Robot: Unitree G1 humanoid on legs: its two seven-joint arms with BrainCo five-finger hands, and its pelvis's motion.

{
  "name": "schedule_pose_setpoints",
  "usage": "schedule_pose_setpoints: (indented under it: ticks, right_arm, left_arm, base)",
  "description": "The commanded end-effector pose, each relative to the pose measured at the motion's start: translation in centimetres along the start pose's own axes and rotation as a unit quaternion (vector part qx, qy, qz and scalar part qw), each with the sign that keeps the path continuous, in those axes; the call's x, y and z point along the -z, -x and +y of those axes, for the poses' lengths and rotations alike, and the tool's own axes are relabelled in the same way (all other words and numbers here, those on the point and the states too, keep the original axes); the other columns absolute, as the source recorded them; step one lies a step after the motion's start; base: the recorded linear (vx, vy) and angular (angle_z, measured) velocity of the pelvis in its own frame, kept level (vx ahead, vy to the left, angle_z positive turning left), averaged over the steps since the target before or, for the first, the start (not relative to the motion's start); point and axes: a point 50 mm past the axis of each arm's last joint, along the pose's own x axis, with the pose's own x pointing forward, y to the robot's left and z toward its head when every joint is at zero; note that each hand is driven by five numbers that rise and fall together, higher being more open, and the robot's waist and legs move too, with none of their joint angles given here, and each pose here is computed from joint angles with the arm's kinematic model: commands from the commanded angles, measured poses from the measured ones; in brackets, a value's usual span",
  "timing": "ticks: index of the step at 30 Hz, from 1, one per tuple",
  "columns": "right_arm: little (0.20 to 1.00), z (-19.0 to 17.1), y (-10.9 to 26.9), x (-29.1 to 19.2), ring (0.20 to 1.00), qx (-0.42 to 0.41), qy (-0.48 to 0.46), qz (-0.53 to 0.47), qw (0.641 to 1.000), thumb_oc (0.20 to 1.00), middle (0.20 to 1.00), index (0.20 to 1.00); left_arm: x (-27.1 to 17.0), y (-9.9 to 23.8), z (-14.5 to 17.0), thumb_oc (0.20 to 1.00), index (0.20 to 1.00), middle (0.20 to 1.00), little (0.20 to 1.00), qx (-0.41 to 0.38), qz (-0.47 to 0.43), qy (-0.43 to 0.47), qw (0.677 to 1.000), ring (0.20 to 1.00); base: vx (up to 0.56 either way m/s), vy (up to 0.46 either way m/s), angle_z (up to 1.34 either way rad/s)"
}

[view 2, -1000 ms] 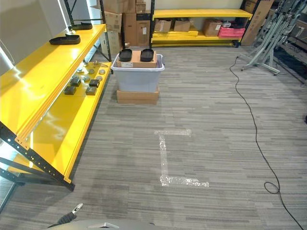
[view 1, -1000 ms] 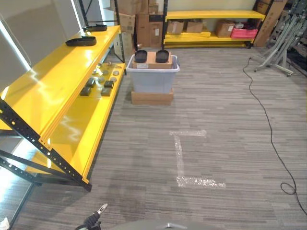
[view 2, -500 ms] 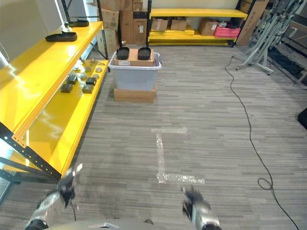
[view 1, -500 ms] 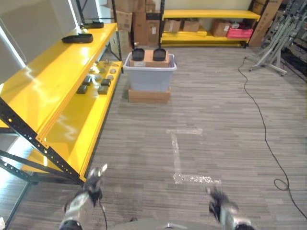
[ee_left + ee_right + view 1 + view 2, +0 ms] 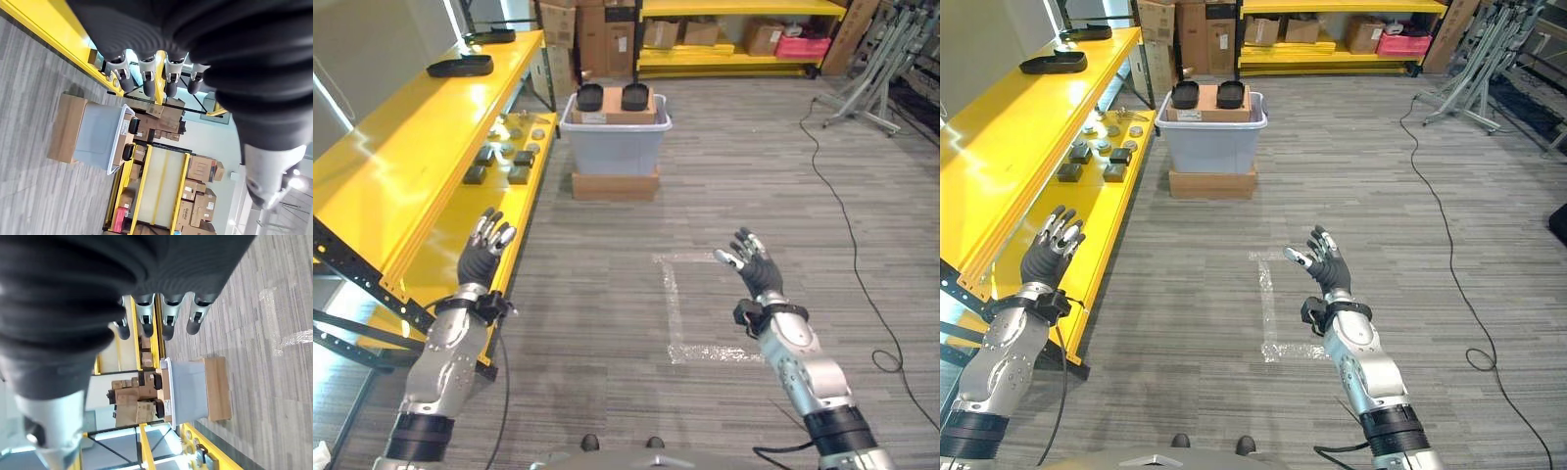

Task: Move parts from the plastic box to the shelf.

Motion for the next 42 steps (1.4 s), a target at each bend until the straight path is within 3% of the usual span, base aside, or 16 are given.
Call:
schedule_pose_setpoints:
  ticks: [1, 18, 25, 34, 42]
  right_arm:
    - [1.0, 0.9, -0.3, -1.2, 1.0, -0.022, -0.049, -0.026, 0.998, 1.0, 1.0, 1.0]
    - [1.0, 1.2, 1.0, -0.6, 1.0, -0.03, -0.063, -0.03, 0.997, 1.0, 1.0, 1.0]
    - [1.0, -0.2, 0.7, -0.8, 1.0, -0.049, -0.068, -0.034, 0.996, 1.0, 1.0, 1.0]
    - [1.0, -1.5, 0.5, -1.6, 1.0, -0.044, -0.033, -0.026, 0.998, 1.0, 1.0, 1.0]
    - [1.0, -3.8, 0.7, -0.7, 1.0, -0.016, -0.032, -0.005, 0.999, 1.0, 1.0, 1.0]
  left_arm:
    - [-0.7, -0.6, 0.4, 1.0, 1.0, 1.0, 1.0, -0.008, -0.01, 0.0, 1.0, 1.0]
    - [-0.1, 0.2, 0.1, 1.0, 1.0, 1.0, 1.0, 0.06, 0.021, -0.023, 0.998, 1.0]
    - [0.9, 1.3, 0.5, 1.0, 1.0, 1.0, 1.0, 0.07, 0.031, -0.023, 0.997, 1.0]
    - [2.3, 1.7, -0.1, 1.0, 1.0, 1.0, 1.0, 0.062, 0.047, 0.082, 0.994, 1.0]
    - [3.4, 1.0, -0.8, 1.0, 1.0, 1.0, 1.0, 0.046, 0.058, 0.111, 0.991, 1.0]
  base:
    - [0.05, 0.06, -0.03]
    - [0.06, 0.136, -0.06]
    - [0.48, -0.256, -0.09]
    - [0.47, -0.336, 0.23]
    - [0.29, -0.237, 0.05]
